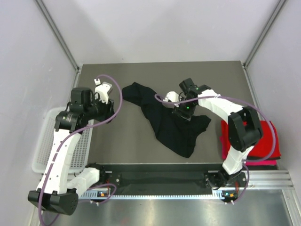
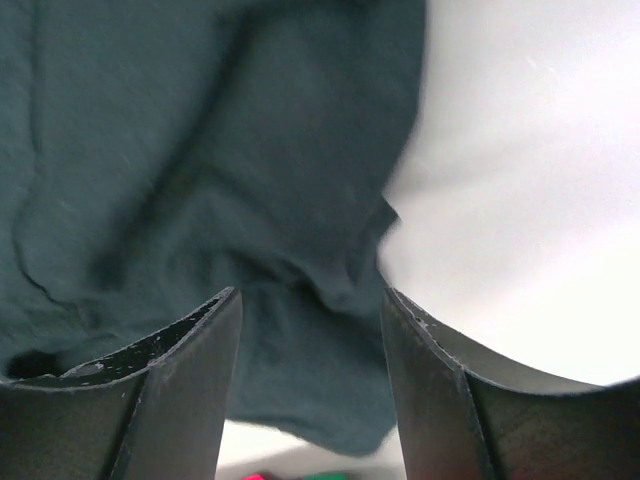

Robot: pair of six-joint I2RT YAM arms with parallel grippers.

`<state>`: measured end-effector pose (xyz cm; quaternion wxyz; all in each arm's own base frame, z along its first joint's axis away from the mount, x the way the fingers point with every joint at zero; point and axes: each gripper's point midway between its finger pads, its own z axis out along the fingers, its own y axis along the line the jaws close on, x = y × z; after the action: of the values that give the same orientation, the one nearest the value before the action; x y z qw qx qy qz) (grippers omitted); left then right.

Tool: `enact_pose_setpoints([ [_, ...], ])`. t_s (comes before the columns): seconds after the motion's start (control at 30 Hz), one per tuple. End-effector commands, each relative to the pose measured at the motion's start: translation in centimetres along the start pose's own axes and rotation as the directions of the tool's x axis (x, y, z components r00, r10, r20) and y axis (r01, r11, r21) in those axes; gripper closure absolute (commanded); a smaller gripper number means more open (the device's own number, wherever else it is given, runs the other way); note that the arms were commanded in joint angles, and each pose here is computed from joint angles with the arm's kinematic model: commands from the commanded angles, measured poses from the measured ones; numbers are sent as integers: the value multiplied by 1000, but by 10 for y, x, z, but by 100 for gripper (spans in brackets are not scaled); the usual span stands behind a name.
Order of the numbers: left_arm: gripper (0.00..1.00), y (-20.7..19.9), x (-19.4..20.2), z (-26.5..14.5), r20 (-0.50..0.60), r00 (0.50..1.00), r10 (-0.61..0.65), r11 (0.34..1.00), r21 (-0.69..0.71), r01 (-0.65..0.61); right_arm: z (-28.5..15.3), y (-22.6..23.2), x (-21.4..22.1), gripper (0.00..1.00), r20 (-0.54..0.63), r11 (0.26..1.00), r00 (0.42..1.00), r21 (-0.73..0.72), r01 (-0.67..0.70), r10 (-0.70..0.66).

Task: Fold and stack the t-shirts
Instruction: Flatten the tshirt out

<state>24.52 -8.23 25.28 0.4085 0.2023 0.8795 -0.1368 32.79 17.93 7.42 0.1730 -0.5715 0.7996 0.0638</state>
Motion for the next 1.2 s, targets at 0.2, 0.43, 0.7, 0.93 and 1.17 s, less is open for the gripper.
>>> enact_pose_setpoints([
  [0.2, 51, 1, -7, 4, 49, 999, 4, 1000, 2, -4, -68, 10, 43, 40, -13, 978, 985, 118, 170, -169],
  [0.43, 51, 2, -7, 6, 52, 999, -7, 1000, 5, 7, -72, 21, 65, 40, -29, 918, 949, 247, 310, -312],
  [0.7, 51, 5, -7, 6, 49, 998, -27, 1000, 1, 27, -50, 30, 68, 39, -36, 880, 915, 262, 396, -401],
  [0.93, 51, 8, -5, 6, 46, 998, -34, 999, -10, 34, -31, 30, 70, 39, -65, 878, 910, 242, 412, -409],
  [1.17, 51, 9, -6, 6, 46, 998, -37, 999, -15, 38, -26, 39, 75, 39, -90, 897, 910, 156, 414, -405],
])
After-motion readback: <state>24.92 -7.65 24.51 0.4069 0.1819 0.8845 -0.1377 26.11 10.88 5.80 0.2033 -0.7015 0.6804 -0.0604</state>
